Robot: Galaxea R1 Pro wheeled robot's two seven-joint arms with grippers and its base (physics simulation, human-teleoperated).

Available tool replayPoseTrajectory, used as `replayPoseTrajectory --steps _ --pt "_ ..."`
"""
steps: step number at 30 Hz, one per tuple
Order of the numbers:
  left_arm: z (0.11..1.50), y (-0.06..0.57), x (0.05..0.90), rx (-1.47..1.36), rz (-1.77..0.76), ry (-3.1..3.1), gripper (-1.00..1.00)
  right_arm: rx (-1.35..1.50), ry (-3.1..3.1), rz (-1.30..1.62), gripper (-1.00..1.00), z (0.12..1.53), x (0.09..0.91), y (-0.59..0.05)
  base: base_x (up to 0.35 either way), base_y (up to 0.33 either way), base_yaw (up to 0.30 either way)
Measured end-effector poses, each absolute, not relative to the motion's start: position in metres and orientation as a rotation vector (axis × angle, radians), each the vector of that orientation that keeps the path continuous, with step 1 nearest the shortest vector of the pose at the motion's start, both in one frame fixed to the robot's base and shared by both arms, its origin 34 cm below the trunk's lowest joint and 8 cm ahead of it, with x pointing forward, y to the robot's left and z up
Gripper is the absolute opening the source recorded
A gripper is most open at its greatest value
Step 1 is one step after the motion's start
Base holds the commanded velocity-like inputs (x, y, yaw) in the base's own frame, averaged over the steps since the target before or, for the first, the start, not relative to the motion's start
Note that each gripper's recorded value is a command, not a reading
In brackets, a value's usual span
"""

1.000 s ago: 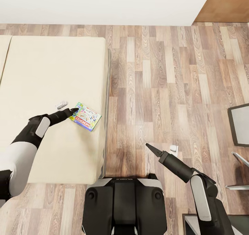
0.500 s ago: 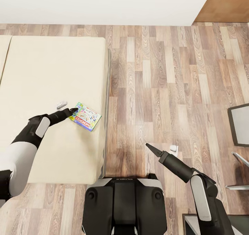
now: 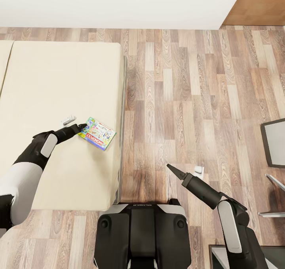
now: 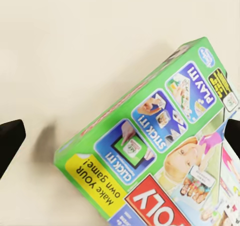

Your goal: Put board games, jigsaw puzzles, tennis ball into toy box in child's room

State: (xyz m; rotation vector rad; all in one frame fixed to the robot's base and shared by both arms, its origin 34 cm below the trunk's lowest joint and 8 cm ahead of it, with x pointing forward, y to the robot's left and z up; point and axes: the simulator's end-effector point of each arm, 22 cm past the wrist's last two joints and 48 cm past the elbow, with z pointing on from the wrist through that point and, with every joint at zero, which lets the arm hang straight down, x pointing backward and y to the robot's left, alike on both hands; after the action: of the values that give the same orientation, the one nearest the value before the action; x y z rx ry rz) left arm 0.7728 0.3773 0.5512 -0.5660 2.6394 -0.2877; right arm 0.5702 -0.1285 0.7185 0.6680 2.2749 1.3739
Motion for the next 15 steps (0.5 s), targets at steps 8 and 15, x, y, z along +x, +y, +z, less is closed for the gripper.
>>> replayPoseTrajectory --steps 8,15 --pt "0.55 0.38 0.772 -0.571 -0.272 2.643 1.0 0.668 2.276 1.373 1.0 0.718 0.57 -0.129 0.0 0.0 0.0" --pt "0.542 0.381 0.761 -0.592 -0.247 2.668 1.0 0.669 2.276 1.373 1.0 0.718 0.57 -0.129 0.0 0.0 0.0"
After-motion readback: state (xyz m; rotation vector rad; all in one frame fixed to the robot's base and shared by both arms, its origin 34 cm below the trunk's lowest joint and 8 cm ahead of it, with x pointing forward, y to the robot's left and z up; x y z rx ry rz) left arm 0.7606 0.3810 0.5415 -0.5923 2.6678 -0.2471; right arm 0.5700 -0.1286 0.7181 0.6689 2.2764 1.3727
